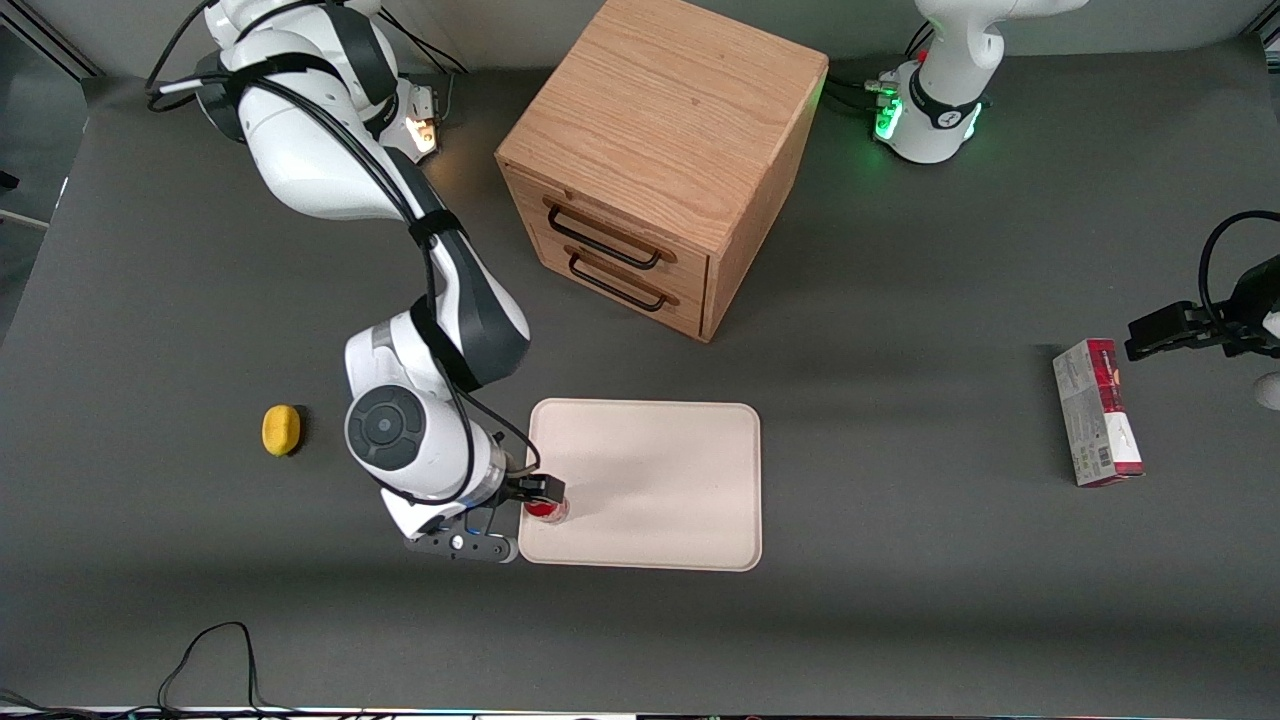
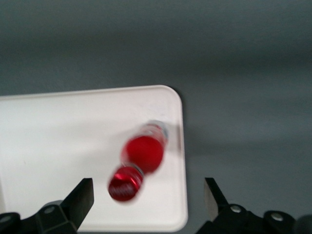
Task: Place coke bottle on tray
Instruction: 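Open the right gripper and withdraw it from the bottle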
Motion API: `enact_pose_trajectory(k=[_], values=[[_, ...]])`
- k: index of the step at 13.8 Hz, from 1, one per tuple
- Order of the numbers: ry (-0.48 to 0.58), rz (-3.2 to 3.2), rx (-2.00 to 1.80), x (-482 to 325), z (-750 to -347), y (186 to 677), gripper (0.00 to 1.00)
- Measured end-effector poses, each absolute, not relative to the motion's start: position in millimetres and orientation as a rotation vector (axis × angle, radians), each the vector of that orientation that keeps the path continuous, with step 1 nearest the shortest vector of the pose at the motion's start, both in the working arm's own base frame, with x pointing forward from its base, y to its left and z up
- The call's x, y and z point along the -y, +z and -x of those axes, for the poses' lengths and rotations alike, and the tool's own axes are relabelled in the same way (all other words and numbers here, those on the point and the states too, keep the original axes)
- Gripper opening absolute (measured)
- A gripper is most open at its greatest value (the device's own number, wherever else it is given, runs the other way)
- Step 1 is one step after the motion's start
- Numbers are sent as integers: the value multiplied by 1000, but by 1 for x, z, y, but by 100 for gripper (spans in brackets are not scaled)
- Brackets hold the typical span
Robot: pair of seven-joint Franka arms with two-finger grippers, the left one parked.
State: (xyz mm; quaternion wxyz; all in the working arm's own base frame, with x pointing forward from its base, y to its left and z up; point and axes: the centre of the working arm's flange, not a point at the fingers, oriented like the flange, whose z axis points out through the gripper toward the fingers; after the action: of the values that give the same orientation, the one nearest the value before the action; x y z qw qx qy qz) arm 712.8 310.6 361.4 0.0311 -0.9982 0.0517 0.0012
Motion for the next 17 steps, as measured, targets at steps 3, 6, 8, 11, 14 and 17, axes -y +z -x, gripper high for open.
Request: enact_pose_trajectory(k=[3, 6, 8, 11, 14, 17], values=[[56, 3079, -8, -215, -679, 449, 100], [109, 3070, 102, -132, -617, 503, 100], [134, 3045, 169, -83, -569, 535, 100], [138, 3047, 187, -37, -523, 571, 100], [145, 3067, 191, -28, -514, 578, 100], [146, 3072, 219, -39, -514, 578, 100]])
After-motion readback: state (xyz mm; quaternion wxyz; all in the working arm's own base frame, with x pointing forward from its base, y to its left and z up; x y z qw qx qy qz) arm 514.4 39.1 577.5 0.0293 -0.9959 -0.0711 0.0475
